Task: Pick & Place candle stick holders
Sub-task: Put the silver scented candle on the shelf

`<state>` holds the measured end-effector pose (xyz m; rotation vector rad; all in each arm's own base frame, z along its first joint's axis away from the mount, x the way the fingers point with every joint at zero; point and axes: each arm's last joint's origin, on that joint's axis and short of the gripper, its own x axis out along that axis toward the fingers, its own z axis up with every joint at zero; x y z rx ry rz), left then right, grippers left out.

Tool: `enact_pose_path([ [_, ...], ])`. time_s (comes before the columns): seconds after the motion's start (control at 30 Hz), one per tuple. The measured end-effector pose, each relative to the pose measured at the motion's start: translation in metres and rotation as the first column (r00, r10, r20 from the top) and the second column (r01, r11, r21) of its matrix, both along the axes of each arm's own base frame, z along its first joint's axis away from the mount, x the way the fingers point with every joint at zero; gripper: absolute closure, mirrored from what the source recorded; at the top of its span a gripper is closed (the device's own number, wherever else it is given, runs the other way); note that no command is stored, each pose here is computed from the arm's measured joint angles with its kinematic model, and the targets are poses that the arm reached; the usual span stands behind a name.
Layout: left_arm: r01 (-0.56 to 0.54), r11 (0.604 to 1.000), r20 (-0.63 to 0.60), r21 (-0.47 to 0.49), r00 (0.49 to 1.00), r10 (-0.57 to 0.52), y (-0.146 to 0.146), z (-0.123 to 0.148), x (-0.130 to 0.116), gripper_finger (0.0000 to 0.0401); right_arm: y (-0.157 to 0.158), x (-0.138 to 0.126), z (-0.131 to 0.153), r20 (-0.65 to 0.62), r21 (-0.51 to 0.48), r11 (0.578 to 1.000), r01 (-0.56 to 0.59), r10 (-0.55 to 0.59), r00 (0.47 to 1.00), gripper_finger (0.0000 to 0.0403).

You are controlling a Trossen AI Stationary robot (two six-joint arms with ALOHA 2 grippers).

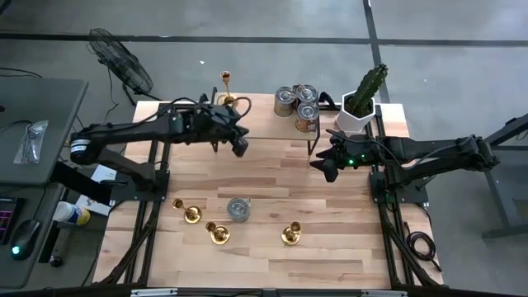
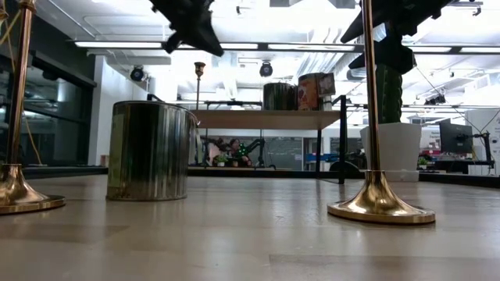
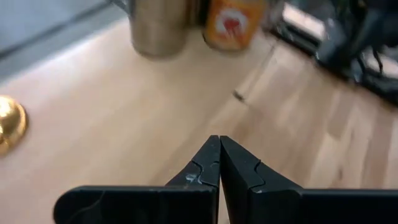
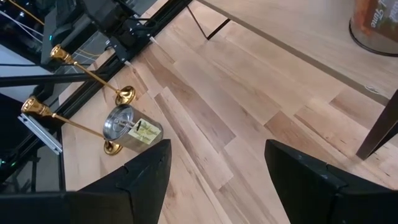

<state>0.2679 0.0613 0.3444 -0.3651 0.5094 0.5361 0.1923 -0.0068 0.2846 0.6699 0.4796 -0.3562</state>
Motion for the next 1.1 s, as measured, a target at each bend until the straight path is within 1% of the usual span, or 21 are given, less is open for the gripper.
enact_pose_path([
  [0.17, 0.061, 0.996, -0.075, -0.069, 0.995, -0.066, -0.020, -0.004, -0.008, 0.0401, 0.000, 0.000, 0.000, -0.003, -0.016, 1.000, -0.017, 0.017, 1.000, 0.0151],
  [0.37, 0.113, 0.975, -0.153, -0.190, 0.978, -0.144, -0.040, -0.012, -0.013, 0.0401, 0.001, 0.000, 0.000, -0.003, -0.010, 0.999, -0.032, 0.032, 0.999, 0.0151],
  [0.47, 0.145, 0.964, -0.177, -0.223, 0.966, -0.186, -0.050, -0.014, -0.015, 0.0401, 0.001, 0.000, 0.000, -0.004, -0.011, 0.999, -0.034, 0.033, 0.999, 0.0151],
  [0.63, 0.198, 0.951, -0.176, -0.239, 0.954, -0.243, -0.062, -0.015, -0.015, 0.0401, 0.001, 0.000, 0.000, -0.007, -0.023, 0.998, -0.058, 0.058, 0.998, 0.0151],
  [0.87, 0.251, 0.933, -0.177, -0.257, 0.937, -0.301, -0.070, -0.015, -0.015, 0.0401, 0.002, 0.000, 0.000, -0.009, -0.023, 0.995, -0.101, 0.101, 0.995, 0.0151],
  [1.1, 0.259, 0.925, -0.201, -0.278, 0.926, -0.320, -0.070, -0.017, -0.018, 0.0395, 0.003, 0.000, 0.000, -0.009, -0.015, 0.991, -0.136, 0.136, 0.991, 0.0151],
])
